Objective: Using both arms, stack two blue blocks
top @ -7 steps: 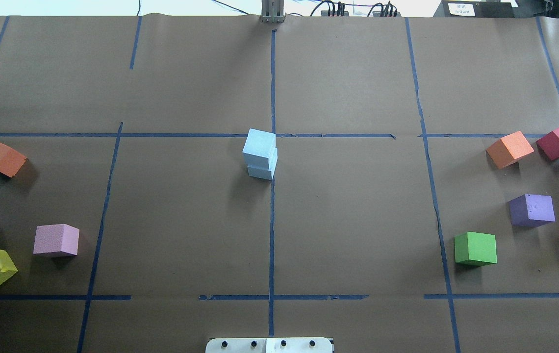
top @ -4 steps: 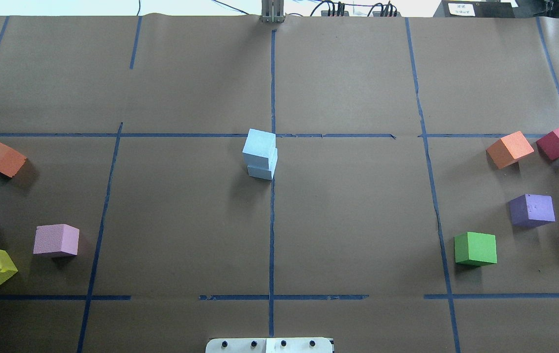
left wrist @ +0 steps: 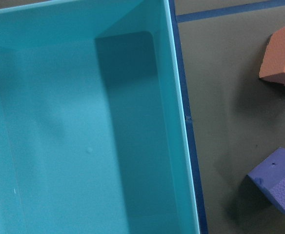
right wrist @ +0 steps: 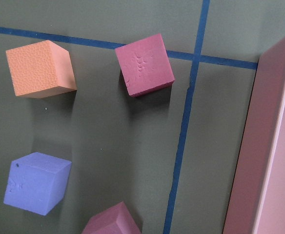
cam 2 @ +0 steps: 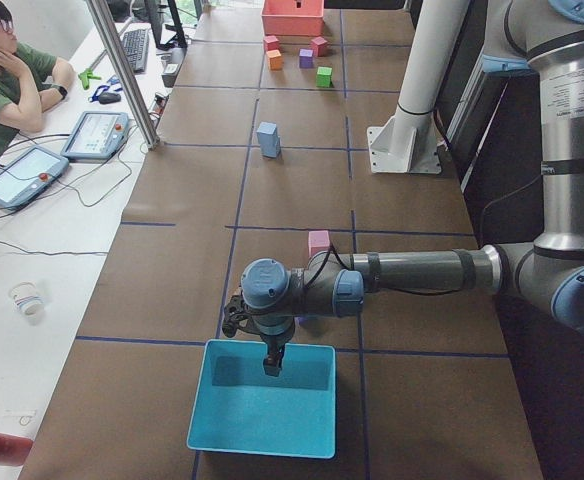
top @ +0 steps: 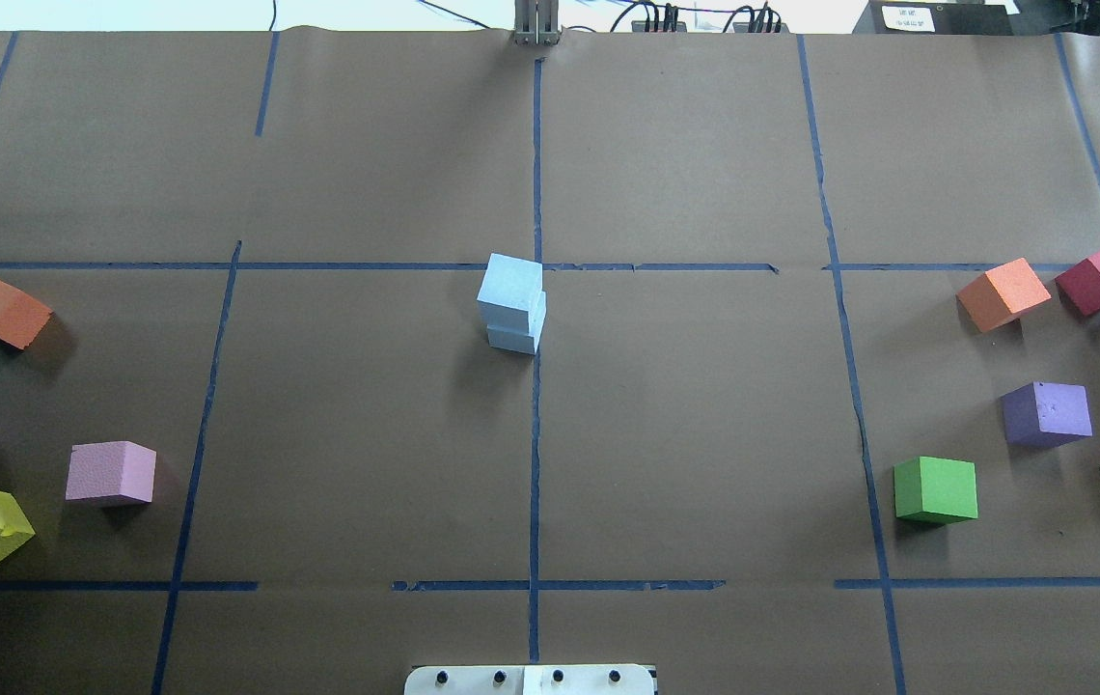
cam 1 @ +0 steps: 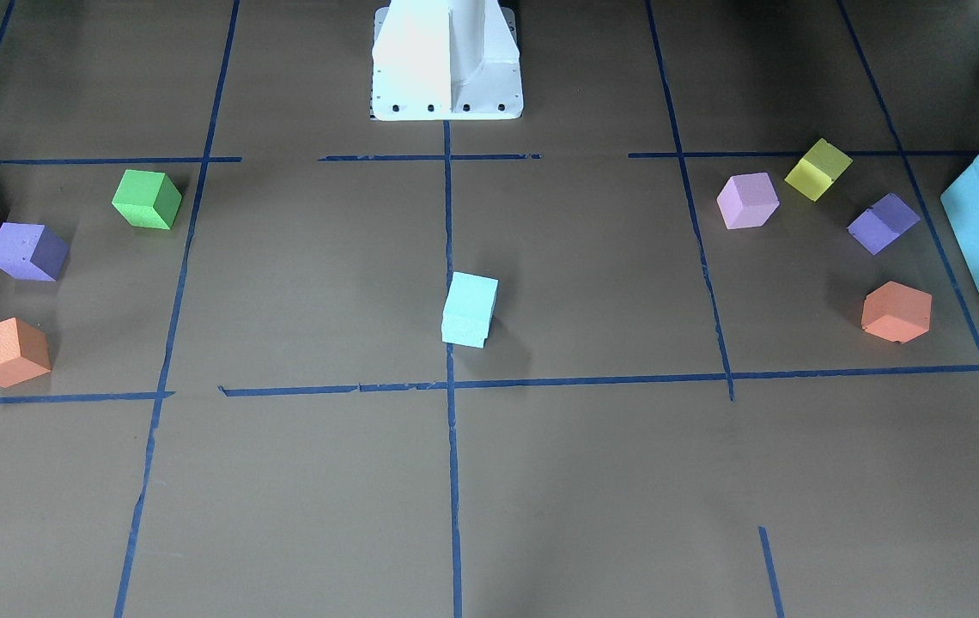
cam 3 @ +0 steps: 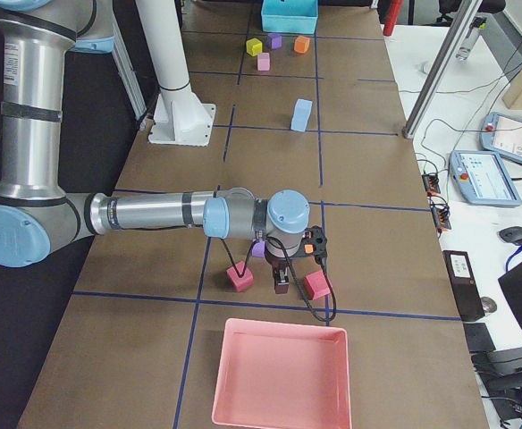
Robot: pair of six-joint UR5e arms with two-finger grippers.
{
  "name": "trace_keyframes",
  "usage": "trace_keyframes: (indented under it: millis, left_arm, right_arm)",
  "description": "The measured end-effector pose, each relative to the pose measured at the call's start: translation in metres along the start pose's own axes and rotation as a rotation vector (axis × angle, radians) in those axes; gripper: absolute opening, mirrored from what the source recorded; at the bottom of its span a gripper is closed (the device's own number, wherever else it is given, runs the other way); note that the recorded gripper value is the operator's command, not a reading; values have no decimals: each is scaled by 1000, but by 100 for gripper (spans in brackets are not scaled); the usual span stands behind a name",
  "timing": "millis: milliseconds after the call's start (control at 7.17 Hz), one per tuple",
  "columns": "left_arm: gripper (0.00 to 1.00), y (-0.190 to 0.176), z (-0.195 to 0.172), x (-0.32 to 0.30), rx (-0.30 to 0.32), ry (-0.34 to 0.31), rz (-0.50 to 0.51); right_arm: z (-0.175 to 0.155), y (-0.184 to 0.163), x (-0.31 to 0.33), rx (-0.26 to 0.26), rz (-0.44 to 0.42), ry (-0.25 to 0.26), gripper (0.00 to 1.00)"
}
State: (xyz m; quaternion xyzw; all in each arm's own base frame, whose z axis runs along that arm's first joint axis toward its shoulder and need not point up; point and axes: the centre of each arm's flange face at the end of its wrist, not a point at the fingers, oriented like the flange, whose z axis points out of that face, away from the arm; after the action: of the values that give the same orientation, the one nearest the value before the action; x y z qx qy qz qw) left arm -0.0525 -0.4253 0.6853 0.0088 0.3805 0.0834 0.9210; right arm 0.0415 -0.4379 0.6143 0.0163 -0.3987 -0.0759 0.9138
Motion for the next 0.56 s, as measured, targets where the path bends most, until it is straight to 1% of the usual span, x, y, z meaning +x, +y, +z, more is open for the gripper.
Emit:
trace_keyframes:
  millis: [558]
  left_arm:
    - [100,0,1,0,0,0,3]
  right_arm:
    - [2,0,1,-4,5,-2,100]
